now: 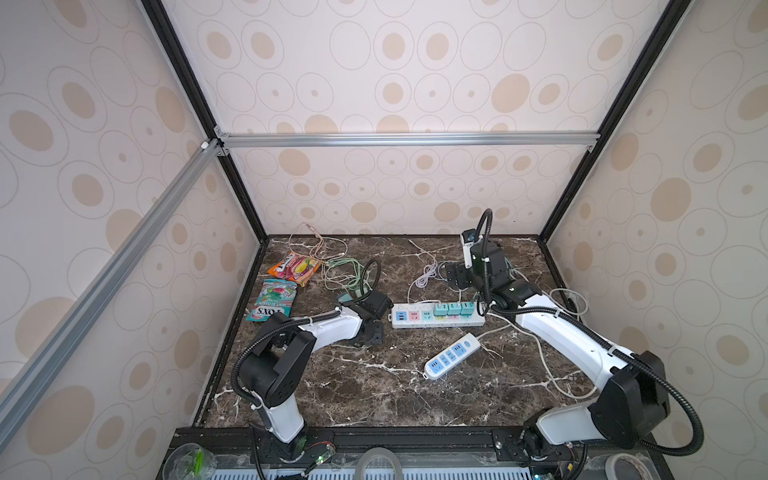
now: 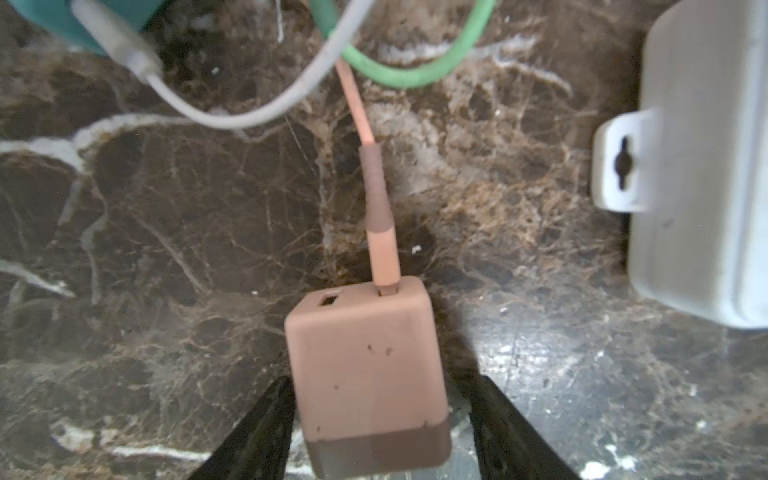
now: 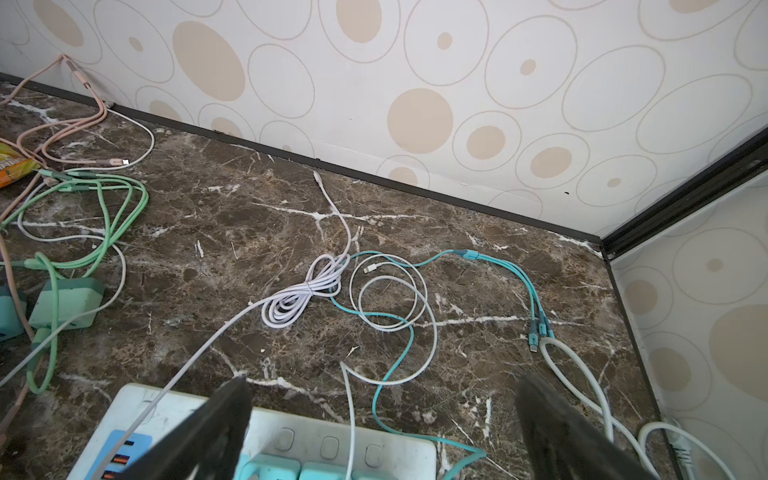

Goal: Insert the plug
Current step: 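Close the left gripper around the pink charger with pink cable, then lift the pink charger high with left gripper while right gripper rises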

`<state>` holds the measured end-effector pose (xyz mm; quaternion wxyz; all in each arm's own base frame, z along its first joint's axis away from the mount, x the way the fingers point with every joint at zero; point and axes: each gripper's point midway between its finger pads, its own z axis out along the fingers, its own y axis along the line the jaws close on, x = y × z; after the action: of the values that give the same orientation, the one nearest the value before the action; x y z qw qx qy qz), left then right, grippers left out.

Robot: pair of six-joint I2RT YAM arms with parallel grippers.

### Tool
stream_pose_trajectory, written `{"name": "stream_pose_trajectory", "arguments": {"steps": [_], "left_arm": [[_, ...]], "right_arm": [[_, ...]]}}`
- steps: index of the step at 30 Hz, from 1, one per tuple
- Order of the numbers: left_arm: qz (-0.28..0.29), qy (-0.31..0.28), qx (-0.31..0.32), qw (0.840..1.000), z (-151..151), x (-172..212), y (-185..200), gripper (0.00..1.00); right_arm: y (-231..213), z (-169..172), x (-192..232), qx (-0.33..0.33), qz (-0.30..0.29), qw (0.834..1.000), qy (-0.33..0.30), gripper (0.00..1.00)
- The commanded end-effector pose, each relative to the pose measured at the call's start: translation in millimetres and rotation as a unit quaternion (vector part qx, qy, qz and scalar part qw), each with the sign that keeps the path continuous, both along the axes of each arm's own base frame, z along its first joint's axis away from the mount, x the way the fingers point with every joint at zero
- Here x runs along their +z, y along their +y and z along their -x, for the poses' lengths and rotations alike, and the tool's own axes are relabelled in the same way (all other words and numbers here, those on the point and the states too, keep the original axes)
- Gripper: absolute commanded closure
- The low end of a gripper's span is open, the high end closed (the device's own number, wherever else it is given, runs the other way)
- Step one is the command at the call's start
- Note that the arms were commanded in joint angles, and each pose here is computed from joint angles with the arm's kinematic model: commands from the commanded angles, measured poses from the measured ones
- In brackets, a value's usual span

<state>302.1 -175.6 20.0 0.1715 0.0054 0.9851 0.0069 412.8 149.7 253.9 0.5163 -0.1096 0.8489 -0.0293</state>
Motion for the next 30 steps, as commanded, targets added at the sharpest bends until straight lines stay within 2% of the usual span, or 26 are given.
{"name": "stream_pose_trajectory", "arguments": {"steps": [1, 7, 14, 17, 21, 26, 30], "left_arm": [[-0.019, -0.001, 0.02, 1.0, -2.0, -1.5, 4.0, 0.36], [-0.004, 0.013, 0.026, 1.0, 2.7, -11.7, 0.1, 0.48], [-0.021, -0.004, 0.03, 0.999, 0.1, -4.5, 8.9, 0.88], [-0.012, -0.034, 0.02, 0.999, -5.8, 13.9, 7.0, 1.0], [-0.003, -0.077, 0.009, 0.997, -12.0, 44.6, 8.3, 1.0], [0.004, -0.09, -0.015, 0.996, -16.4, 70.5, 2.7, 1.0], [0.047, -0.117, -0.038, 0.991, -25.3, 104.5, -15.5, 1.0]], "right_arm": [[-2.0, -2.7, 4.2, -0.01, -0.007, 1.0, -0.001, 0.0], [-3.0, -3.2, 3.2, -0.012, -0.003, 1.0, 0.001, 0.0], [-0.1, -3.7, 2.6, -0.007, -0.012, 1.0, -0.004, 0.0], [5.5, -2.1, 2.6, 0.008, -0.02, 1.0, -0.006, 0.0], [8.2, -2.2, 1.5, 0.016, -0.025, 1.0, -0.006, 0.0], [12.1, -4.0, -1.4, 0.022, -0.026, 0.999, 0.001, 0.0], [23.0, -2.1, -2.2, 0.049, -0.039, 0.998, 0.008, 0.0]]}}
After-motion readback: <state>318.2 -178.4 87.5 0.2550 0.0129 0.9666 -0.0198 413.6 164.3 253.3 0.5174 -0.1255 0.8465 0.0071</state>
